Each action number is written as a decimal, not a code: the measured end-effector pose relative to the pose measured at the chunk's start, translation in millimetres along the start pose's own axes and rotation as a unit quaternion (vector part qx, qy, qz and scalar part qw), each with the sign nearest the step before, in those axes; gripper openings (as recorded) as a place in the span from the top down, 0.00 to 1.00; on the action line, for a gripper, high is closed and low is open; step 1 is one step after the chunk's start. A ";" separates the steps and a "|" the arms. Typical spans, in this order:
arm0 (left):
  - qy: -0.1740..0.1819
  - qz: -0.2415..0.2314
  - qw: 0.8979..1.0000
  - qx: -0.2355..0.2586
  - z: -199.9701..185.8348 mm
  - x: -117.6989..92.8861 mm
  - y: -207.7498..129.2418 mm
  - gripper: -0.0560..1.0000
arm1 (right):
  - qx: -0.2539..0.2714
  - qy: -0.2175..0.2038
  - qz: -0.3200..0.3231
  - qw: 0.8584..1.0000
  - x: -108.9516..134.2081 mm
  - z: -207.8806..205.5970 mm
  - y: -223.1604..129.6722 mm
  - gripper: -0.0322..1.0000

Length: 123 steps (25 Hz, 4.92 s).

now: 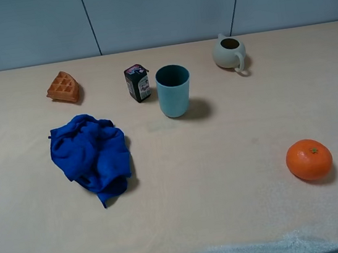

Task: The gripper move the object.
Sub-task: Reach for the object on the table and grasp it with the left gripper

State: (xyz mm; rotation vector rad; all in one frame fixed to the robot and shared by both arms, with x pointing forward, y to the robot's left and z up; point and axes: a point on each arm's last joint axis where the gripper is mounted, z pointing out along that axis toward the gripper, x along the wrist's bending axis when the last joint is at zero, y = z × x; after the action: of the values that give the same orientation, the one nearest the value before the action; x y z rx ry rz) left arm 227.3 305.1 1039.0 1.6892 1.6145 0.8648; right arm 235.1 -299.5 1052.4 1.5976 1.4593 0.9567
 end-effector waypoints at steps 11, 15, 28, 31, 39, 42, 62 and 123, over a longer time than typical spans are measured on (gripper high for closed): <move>0.035 -0.048 0.996 0.062 2.9 6.3 46.6 0.01 | 0.000 0.000 0.000 1.000 0.0 0.0 0.0 0.30; 0.043 -0.054 0.993 0.100 16.8 7.2 67.8 0.01 | 0.000 0.000 0.000 1.000 0.0 0.0 0.0 0.30; 0.053 -0.066 0.972 0.220 88.1 5.6 127.5 0.01 | 0.000 0.000 0.000 1.000 0.0 0.0 0.0 0.30; 0.055 -0.071 0.968 0.236 104.2 5.2 137.4 0.01 | 0.000 0.000 0.000 1.000 0.0 0.0 0.0 0.30; 0.053 -0.096 0.965 0.238 143.1 2.8 156.4 0.01 | 0.000 0.000 0.000 1.000 0.0 0.0 0.0 0.30; 0.057 -0.105 0.961 0.251 158.2 2.3 161.8 0.01 | 0.000 0.000 0.000 1.000 0.0 0.0 0.0 0.30; 0.061 -0.147 0.941 0.299 256.8 -3.3 194.0 0.01 | 0.000 0.000 0.000 1.000 0.0 0.0 0.0 0.30; 0.092 -0.155 0.906 0.382 464.8 -62.5 160.6 0.01 | 0.000 0.000 0.000 1.000 0.1 0.0 0.0 0.30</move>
State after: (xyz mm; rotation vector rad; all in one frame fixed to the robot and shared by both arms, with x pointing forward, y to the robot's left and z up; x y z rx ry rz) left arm 697.1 232.9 898.5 1.7745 2.4877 0.2231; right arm 235.1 -299.4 1052.4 1.5978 1.4596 0.9577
